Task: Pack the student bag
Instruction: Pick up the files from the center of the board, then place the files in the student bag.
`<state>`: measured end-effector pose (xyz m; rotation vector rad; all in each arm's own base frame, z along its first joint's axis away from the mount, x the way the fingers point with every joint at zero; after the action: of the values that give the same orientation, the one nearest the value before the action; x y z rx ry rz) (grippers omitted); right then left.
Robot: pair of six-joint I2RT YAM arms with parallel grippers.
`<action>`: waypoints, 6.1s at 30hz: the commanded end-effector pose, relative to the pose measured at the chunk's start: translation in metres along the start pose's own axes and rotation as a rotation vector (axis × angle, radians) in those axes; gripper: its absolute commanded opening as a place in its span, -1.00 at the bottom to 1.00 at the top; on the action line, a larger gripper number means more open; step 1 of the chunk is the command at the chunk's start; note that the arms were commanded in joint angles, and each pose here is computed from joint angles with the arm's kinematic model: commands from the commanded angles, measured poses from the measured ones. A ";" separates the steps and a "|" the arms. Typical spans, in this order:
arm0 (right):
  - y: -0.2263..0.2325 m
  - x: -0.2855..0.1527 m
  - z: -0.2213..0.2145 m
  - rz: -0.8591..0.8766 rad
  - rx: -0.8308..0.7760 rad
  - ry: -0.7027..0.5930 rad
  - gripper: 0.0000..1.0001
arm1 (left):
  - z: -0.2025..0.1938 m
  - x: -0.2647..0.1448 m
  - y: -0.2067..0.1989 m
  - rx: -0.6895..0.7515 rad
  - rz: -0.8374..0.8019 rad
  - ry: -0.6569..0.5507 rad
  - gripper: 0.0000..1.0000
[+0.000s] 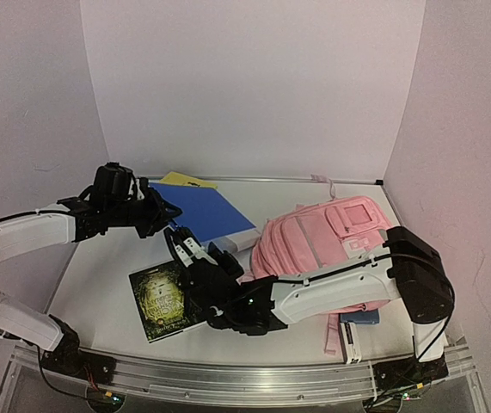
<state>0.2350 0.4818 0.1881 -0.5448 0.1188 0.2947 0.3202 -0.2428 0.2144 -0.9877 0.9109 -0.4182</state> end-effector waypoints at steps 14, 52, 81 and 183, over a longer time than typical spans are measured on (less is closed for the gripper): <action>-0.116 0.032 -0.073 0.088 0.317 0.404 0.96 | 0.048 -0.059 0.041 0.051 0.025 -0.124 -1.00; -0.190 0.088 -0.158 0.023 0.399 0.692 -0.06 | 0.012 -0.086 0.035 0.173 -0.095 -0.022 -1.00; -0.195 0.100 -0.213 -0.152 0.249 0.793 -0.78 | 0.000 -0.085 0.024 0.196 -0.161 0.067 -1.00; -0.267 0.069 0.030 0.386 0.921 0.245 -1.00 | -0.042 -0.011 -0.063 0.088 -0.478 0.369 -1.00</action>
<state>0.3797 0.2847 0.2534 0.2375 0.7985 0.3898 0.2713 -0.2734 0.2405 -1.0730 1.0966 -0.9753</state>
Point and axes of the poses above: each gripper's point midway between its finger pads, its own x axis out along the fingers, its own y axis along the line the jaws close on, z = x × y, the point moved 1 cm from there along -x, back along the fingers, and after that the axes turned 1 degree about -x, right-handed, at the moved point
